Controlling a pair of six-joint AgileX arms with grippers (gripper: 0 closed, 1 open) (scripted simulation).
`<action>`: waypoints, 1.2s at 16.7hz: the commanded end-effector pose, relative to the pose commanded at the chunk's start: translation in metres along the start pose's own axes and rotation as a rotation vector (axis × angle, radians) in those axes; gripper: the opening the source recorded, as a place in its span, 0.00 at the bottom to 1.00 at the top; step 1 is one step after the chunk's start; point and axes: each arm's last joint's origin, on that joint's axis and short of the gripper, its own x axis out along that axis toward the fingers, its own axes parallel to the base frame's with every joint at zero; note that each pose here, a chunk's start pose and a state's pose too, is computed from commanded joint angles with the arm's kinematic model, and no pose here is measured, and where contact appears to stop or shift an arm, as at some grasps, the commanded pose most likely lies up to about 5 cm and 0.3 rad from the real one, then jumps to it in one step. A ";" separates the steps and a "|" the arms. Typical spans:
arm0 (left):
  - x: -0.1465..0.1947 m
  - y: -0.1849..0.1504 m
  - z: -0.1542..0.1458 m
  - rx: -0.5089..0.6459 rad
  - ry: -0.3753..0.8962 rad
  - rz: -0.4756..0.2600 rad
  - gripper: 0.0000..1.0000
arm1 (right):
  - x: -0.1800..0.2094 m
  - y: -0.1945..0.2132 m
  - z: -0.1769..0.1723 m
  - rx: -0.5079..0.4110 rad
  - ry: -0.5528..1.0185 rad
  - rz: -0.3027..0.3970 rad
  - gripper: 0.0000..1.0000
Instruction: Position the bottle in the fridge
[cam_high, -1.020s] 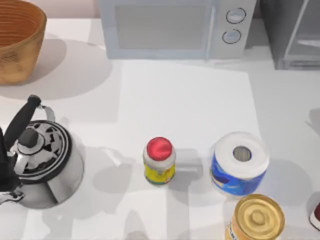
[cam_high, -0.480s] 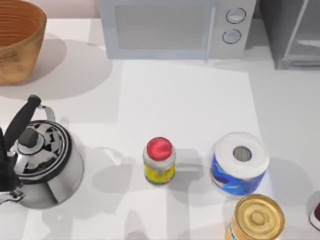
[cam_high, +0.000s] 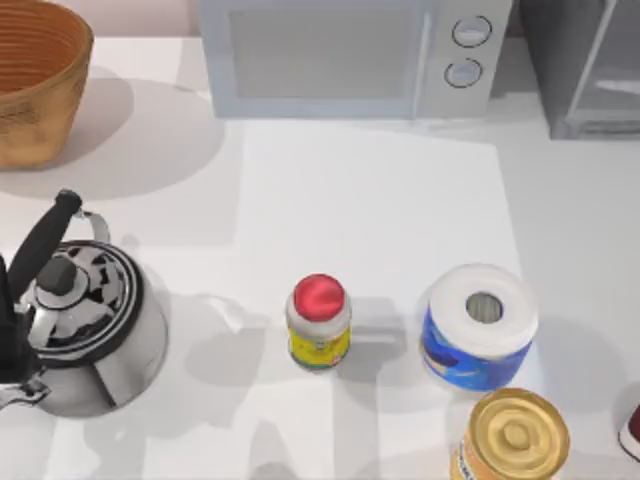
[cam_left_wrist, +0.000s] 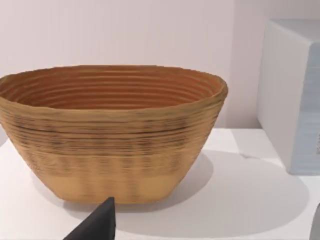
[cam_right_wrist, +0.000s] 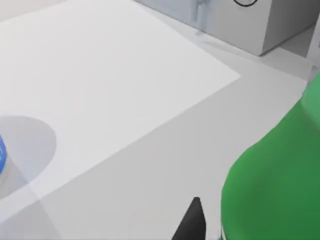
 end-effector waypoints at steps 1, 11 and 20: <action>0.000 0.000 0.000 0.000 0.000 0.000 1.00 | -0.001 0.003 0.003 0.005 0.010 -0.009 0.01; 0.000 0.000 0.000 0.000 0.000 0.000 1.00 | -0.014 0.114 0.080 -0.053 0.102 -0.382 0.01; 0.000 0.000 0.000 0.000 0.000 0.000 1.00 | -0.022 0.198 0.044 0.067 -0.241 -0.780 0.01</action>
